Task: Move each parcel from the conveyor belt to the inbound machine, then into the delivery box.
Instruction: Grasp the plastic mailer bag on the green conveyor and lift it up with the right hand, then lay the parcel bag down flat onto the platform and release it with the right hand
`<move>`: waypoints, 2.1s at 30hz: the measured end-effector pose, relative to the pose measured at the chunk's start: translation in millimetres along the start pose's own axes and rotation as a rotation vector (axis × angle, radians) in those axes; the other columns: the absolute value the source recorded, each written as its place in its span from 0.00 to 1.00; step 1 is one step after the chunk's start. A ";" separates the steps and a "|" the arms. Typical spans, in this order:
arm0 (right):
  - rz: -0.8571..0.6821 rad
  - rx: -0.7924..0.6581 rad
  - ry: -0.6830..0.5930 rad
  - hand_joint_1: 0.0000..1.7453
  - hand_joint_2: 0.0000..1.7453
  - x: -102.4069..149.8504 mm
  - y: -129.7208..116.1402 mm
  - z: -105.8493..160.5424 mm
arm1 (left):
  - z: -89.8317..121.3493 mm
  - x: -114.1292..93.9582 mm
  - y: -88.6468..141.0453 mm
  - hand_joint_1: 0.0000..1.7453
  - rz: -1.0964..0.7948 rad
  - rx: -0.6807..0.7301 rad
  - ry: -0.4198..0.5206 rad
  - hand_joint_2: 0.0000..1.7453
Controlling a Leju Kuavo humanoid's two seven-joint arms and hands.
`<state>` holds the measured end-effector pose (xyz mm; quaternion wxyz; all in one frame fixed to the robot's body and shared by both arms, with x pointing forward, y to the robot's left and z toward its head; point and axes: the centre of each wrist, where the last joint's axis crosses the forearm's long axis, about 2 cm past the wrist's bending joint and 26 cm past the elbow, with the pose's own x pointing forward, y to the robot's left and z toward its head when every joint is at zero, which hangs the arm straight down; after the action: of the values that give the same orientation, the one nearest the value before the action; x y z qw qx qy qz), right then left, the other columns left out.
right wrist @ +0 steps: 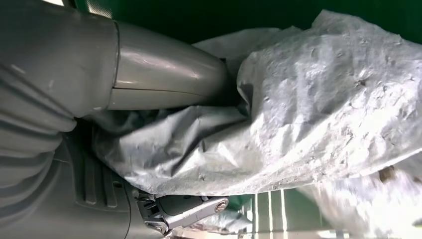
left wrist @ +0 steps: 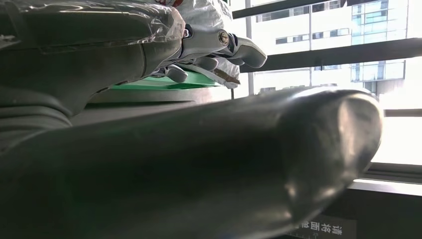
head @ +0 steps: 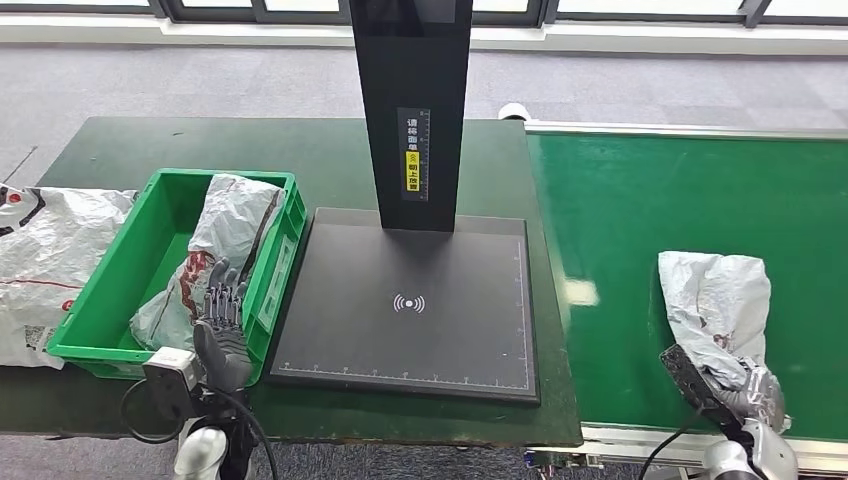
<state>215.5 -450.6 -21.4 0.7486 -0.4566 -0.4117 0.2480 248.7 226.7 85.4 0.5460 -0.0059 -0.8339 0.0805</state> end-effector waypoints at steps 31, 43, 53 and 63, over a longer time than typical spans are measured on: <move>-0.394 -0.508 -0.860 1.00 1.00 188.2 -27.5 103.9 | -10.1 -1.8 -6.7 0.00 0.041 -0.027 -0.013 0.00; -0.482 -0.370 -0.976 1.00 1.00 246.9 -9.6 111.9 | -17.9 -6.2 -16.6 0.00 0.059 -0.050 -0.002 0.00; -0.600 -0.059 -0.964 1.00 1.00 275.6 43.3 95.4 | -29.9 -8.3 -26.6 0.00 0.081 -0.064 -0.009 0.00; -0.571 0.170 -0.888 0.00 1.00 279.7 83.1 98.0 | -28.0 -8.9 -29.2 0.00 0.137 -0.049 0.015 0.00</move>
<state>283.7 -156.4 37.8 0.5743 -0.1152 -0.7753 0.2362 280.1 200.6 92.4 0.5451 -0.0768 -0.8292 0.0973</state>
